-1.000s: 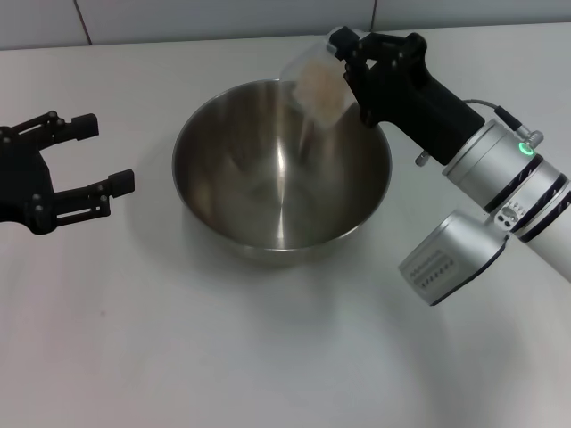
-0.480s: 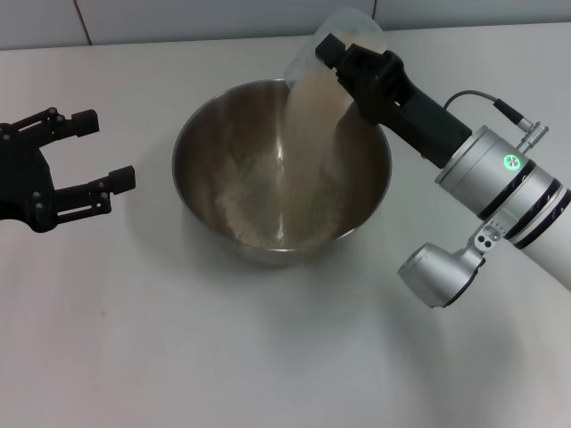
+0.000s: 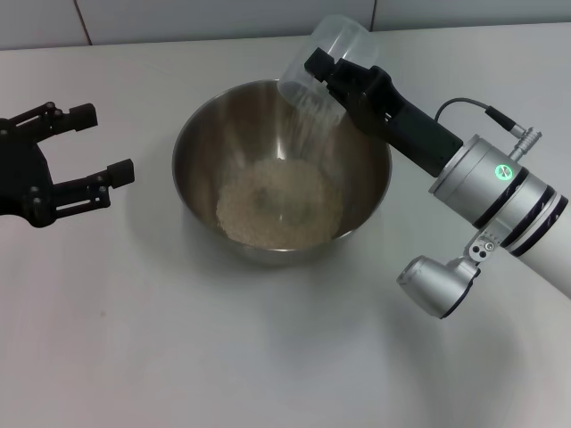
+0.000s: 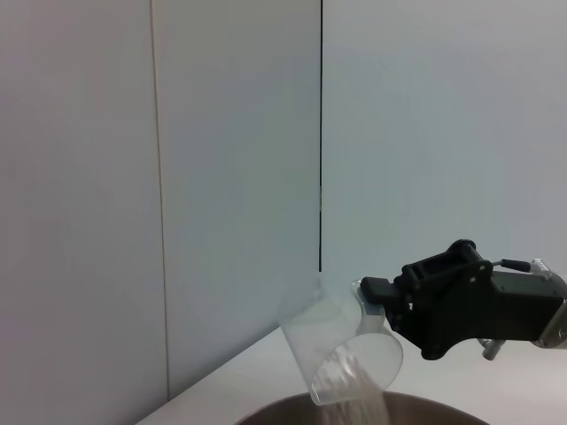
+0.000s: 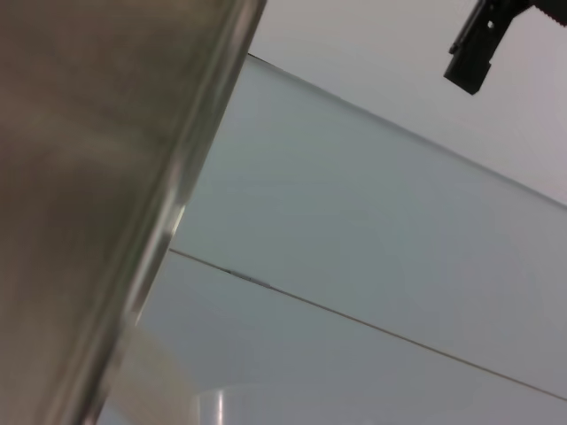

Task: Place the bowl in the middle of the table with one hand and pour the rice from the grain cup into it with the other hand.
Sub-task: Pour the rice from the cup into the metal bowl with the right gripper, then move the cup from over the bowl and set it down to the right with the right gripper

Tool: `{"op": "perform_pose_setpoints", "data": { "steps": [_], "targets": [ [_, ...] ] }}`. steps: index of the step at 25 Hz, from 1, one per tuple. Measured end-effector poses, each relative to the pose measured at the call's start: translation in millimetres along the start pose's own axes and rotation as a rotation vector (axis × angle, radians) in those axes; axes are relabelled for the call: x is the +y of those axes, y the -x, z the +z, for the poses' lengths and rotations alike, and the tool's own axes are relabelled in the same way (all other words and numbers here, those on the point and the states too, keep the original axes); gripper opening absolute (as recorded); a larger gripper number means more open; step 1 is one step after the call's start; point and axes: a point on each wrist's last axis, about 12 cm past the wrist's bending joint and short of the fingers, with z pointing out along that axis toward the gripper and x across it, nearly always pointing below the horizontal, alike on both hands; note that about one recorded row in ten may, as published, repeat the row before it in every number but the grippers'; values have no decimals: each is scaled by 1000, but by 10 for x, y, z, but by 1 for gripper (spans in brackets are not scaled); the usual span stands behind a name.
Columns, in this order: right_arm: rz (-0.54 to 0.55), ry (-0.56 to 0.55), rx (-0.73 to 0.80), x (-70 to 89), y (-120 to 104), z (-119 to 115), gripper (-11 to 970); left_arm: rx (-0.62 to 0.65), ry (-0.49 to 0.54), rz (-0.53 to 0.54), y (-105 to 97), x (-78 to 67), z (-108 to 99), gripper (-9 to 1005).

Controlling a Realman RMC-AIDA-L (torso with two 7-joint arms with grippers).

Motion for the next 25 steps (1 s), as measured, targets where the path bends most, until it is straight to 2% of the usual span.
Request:
{"op": "perform_pose_setpoints", "data": {
  "steps": [6, 15, 17, 20, 21, 22, 25],
  "targets": [
    [-33, -3, -4, -5, 9, 4, 8, -1, -2, 4, 11, 8, 10, 825],
    [-18, -8, -2, -15, 8, 15, 8, 1, -3, 10, 1, 10, 15, 825],
    [23, -12, 8, -23, 11, 10, 8, 1, -3, 7, -4, 12, 15, 825],
    [155, -26, 41, -45, 33, -18, 8, 1, -2, 7, -3, 15, 13, 825],
    [277, -37, 73, -57, 41, -64, 8, 0, -1, 7, -3, 15, 12, 825],
    [277, -37, 73, -57, 41, -64, 8, 0, -1, 7, -3, 15, 12, 825],
    [503, -76, 142, -93, 7, -128, 8, -1, -1, 7, -4, 13, 14, 825]
  ]
}}
